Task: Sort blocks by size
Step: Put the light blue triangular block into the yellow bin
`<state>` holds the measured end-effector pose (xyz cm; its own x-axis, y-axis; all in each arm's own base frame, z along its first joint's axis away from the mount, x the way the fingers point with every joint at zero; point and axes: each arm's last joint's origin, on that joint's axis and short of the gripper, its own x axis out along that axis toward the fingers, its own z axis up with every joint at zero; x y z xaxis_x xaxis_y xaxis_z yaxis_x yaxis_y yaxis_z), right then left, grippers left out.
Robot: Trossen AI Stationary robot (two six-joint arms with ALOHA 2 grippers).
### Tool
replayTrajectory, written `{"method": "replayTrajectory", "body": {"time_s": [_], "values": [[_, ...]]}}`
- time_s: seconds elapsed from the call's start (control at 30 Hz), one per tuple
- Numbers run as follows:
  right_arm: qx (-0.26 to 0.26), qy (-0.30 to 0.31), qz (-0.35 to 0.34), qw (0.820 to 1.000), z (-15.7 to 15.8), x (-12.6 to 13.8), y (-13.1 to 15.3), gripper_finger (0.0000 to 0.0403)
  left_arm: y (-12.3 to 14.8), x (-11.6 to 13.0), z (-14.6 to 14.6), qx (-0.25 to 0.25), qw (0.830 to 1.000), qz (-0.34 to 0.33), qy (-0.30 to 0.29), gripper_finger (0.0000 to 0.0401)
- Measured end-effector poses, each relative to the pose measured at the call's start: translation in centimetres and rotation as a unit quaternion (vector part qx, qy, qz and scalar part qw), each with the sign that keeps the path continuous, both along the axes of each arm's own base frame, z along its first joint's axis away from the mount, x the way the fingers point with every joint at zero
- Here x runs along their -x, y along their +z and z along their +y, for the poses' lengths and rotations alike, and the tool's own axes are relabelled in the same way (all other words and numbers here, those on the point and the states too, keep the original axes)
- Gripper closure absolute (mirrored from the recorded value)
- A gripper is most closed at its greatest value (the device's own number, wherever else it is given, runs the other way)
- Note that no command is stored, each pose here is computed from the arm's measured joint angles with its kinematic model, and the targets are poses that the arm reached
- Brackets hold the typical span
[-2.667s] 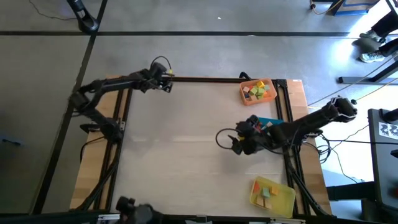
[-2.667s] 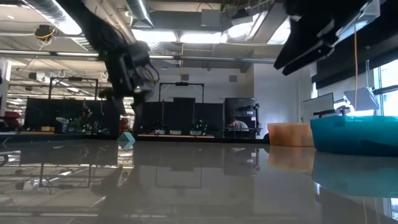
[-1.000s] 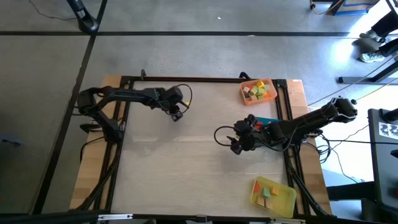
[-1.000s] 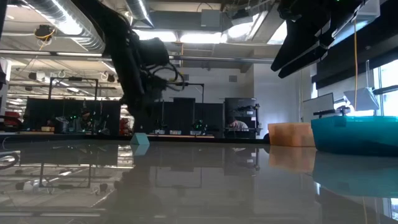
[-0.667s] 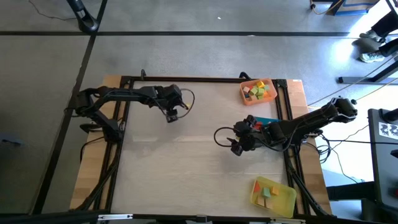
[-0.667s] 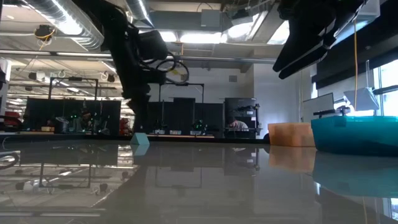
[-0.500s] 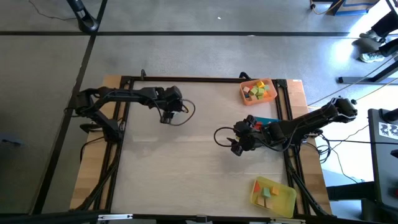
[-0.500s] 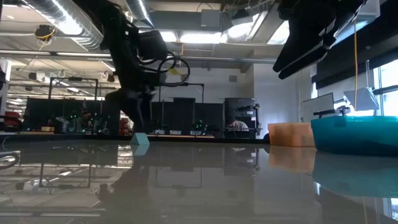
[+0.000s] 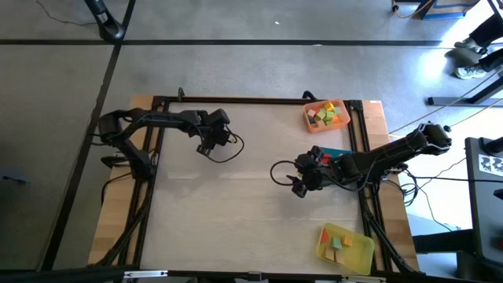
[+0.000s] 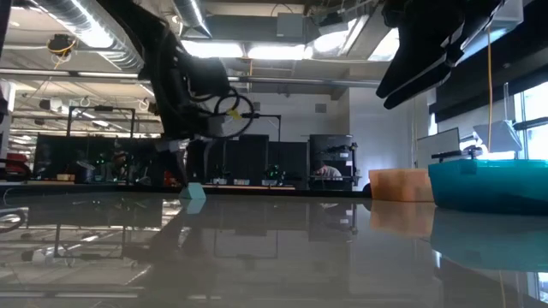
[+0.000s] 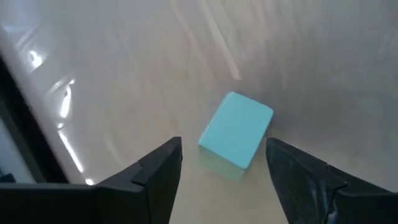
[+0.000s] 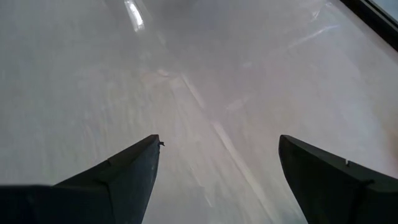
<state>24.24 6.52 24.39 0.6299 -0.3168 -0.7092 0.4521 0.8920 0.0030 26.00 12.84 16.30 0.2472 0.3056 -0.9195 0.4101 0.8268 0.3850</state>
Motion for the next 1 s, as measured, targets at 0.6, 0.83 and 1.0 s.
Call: {"method": "replayTrajectory", "body": {"time_s": [0.6,0.83,1.0], "values": [[-0.017,0.007,-0.007,1.0,0.1,-0.1,0.1,0.0078,-2.0,-1.0,0.0,0.015,1.0,0.025,0.003,0.0281],[-0.041,0.037,-0.001,0.998,0.9,0.0,0.0,0.0078,0.9,-3.1,-2.3,0.024,0.998,-0.039,0.042,0.0282],[-0.019,0.04,-0.013,0.999,1.8,0.3,0.0,0.0078,3.6,-3.8,-5.9,0.025,0.994,-0.099,0.035,0.0282]]}}
